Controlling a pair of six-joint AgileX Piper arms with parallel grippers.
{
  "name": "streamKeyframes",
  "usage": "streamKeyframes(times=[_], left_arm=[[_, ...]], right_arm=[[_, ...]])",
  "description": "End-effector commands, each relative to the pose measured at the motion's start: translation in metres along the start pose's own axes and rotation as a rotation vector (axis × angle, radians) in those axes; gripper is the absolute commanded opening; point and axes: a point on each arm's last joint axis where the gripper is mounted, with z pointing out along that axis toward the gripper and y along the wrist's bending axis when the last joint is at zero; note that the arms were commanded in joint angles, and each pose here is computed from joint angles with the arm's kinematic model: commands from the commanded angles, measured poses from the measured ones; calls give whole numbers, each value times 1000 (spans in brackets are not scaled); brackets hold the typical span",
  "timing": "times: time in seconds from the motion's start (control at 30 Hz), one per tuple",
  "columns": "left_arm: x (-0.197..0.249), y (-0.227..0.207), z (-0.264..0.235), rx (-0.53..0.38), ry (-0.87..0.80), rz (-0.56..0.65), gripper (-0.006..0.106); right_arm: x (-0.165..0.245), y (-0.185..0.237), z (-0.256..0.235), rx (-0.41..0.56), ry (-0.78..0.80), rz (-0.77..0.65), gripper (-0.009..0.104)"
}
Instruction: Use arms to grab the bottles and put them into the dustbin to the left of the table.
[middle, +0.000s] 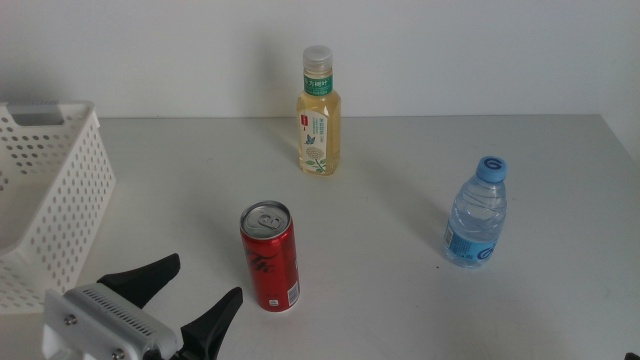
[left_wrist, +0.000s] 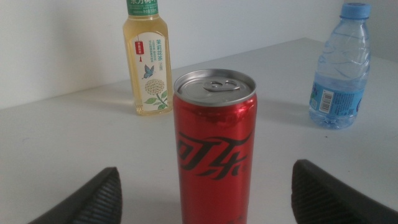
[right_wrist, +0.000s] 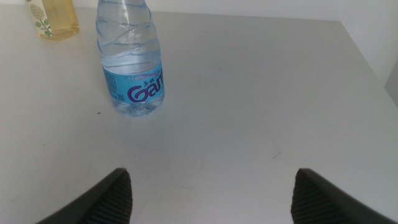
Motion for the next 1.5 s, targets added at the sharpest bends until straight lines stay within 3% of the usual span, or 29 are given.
streamKeyframes(times=[0.0, 0.23, 0.43, 1.47], left_arm=[[-9, -1, -3, 8, -112, -14, 93], [0, -4, 1, 45, -60, 0, 93], [3, -6, 12, 56, -27, -103, 93], [9, -10, 78, 54, -24, -70, 93]], right_arm=[[-8, -1, -2, 16, -93, -13, 65], [-8, -1, -2, 16, -93, -13, 65], [-8, -1, -2, 16, -93, -13, 65], [-8, -1, -2, 16, -93, -13, 65]])
